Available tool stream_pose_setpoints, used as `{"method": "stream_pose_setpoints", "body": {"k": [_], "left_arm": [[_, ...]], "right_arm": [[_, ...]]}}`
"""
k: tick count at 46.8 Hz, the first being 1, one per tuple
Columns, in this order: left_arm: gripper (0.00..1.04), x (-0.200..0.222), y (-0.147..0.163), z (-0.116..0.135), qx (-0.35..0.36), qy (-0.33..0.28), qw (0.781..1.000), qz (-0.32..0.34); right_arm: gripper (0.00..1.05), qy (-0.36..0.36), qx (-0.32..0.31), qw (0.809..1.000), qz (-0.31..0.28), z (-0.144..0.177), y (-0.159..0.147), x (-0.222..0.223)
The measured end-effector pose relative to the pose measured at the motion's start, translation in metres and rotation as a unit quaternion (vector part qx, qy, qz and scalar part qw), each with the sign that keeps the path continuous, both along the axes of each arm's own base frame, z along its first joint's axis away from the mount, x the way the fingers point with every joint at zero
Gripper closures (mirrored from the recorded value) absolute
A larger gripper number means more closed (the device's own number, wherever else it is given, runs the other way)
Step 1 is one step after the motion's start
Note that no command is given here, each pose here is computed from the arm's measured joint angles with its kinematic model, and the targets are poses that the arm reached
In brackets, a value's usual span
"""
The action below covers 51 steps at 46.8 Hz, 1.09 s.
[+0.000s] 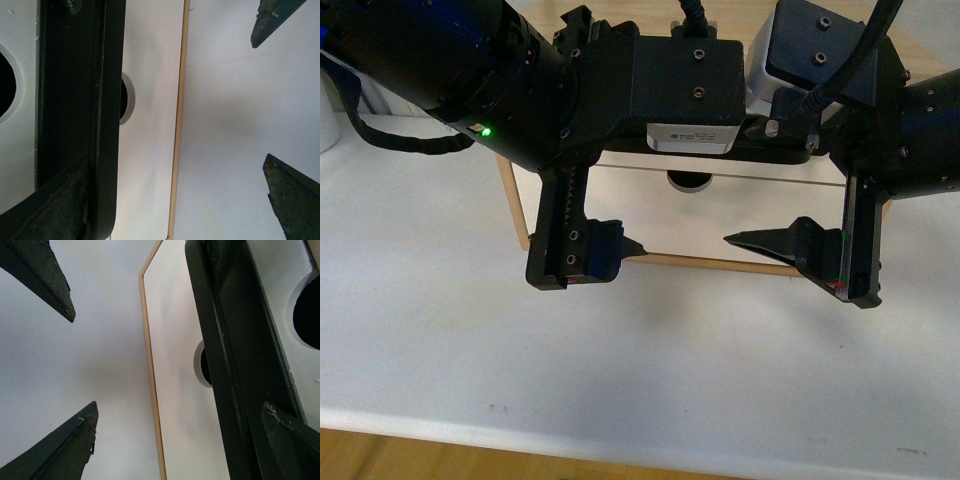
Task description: Pull drawer
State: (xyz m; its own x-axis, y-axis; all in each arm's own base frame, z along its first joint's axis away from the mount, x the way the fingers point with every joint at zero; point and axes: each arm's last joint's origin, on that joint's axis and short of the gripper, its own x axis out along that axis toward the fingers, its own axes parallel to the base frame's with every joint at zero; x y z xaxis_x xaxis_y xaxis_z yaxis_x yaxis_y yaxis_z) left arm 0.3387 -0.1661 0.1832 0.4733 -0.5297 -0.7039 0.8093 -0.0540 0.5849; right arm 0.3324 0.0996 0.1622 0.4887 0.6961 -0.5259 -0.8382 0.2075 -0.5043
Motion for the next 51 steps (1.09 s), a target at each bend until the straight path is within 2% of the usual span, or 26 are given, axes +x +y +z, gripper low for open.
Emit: {"method": "stream_pose_setpoints", "body": {"k": [24,51], "left_arm": [[0.06,-0.001,0.001,0.000,0.011,0.011,1.000,-0.004],[0.06,-0.029,0.004,0.009,0.035,0.058,0.998,-0.017]], "right_arm": [[0.09,0.032,-0.057,0.997,0.036,-0.001,-0.001,-0.004],[0.09,0.071,-0.072,0.992,0.071,0.005,-0.006,-0.029]]}}
